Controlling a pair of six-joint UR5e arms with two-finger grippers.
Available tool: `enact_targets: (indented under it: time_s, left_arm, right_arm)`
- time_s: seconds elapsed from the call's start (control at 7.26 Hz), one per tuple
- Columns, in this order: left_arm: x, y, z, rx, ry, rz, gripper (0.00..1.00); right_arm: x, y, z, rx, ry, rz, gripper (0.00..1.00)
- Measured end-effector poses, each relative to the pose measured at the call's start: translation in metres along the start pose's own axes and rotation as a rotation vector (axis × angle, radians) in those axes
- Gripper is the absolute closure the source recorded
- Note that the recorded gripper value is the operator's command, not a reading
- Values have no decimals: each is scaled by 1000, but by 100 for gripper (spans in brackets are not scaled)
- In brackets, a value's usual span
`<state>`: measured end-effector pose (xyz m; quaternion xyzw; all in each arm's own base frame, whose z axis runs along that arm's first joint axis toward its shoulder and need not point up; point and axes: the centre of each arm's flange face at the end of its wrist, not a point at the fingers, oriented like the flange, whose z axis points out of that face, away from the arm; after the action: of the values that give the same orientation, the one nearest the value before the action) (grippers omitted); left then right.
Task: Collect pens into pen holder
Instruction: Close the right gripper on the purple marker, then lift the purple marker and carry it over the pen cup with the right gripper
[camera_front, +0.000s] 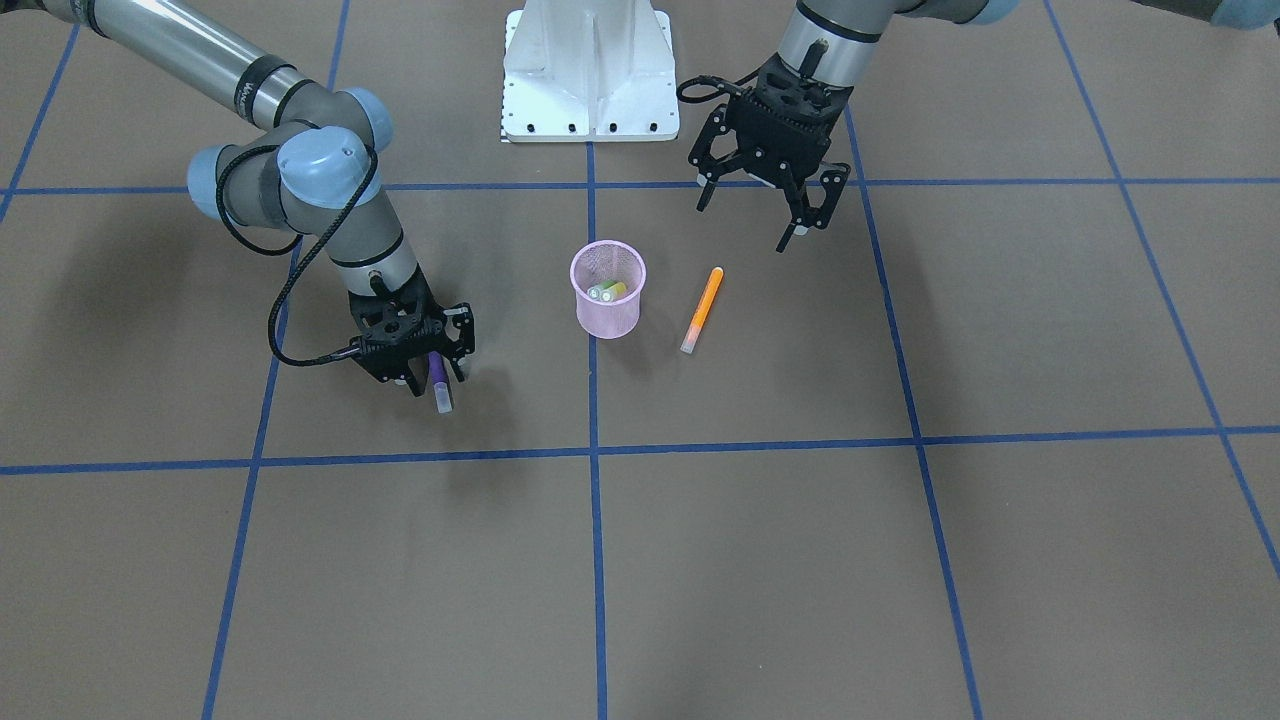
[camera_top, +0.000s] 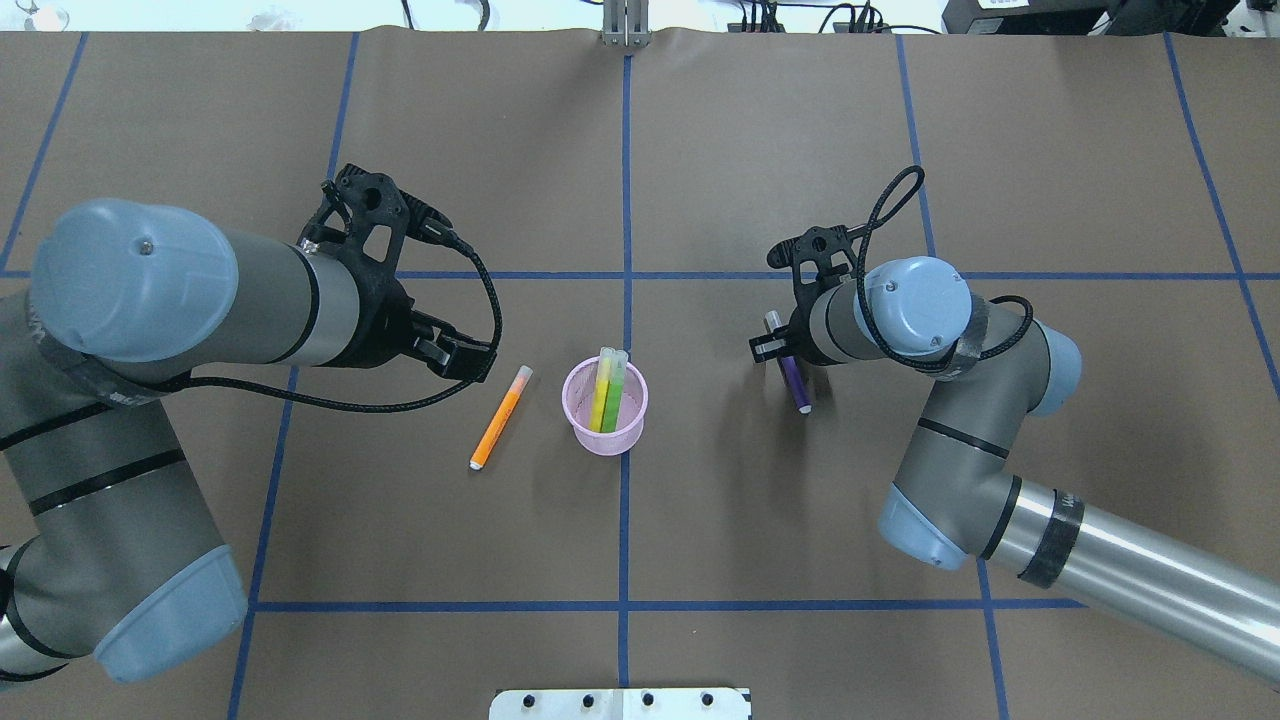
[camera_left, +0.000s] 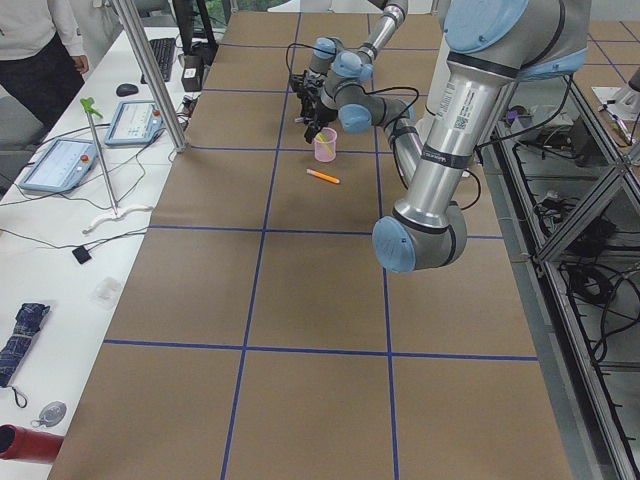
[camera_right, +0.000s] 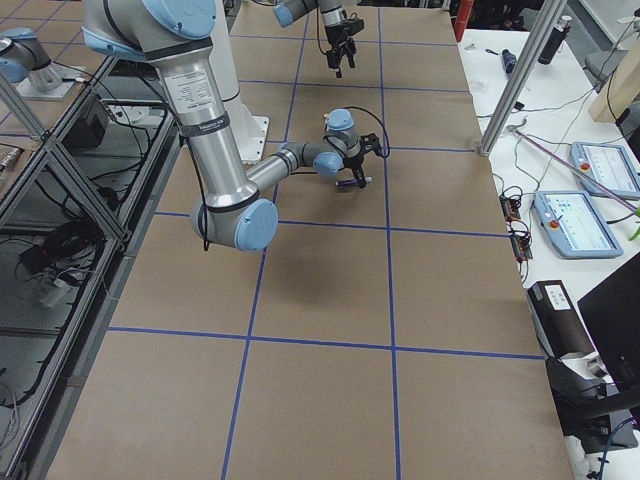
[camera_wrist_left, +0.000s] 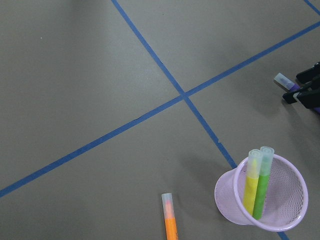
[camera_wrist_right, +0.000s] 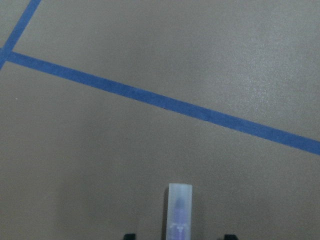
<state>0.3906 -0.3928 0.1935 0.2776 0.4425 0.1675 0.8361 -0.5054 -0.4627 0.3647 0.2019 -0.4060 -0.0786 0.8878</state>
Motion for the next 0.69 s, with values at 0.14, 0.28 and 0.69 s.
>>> enact_targets:
  time_s: [0.14,0.28,0.69]
  left_arm:
    - [0,0,0,0,0,0,0]
    - [1,0,0,0,1,0,0]
    - [1,0,1,0,0,-1,0]
  right_arm:
    - [0,0,0,-1,0,1,65]
    - [0,0,0,-1,-2,2,76]
    - [-1,-1,-2,0,-5,3,100]
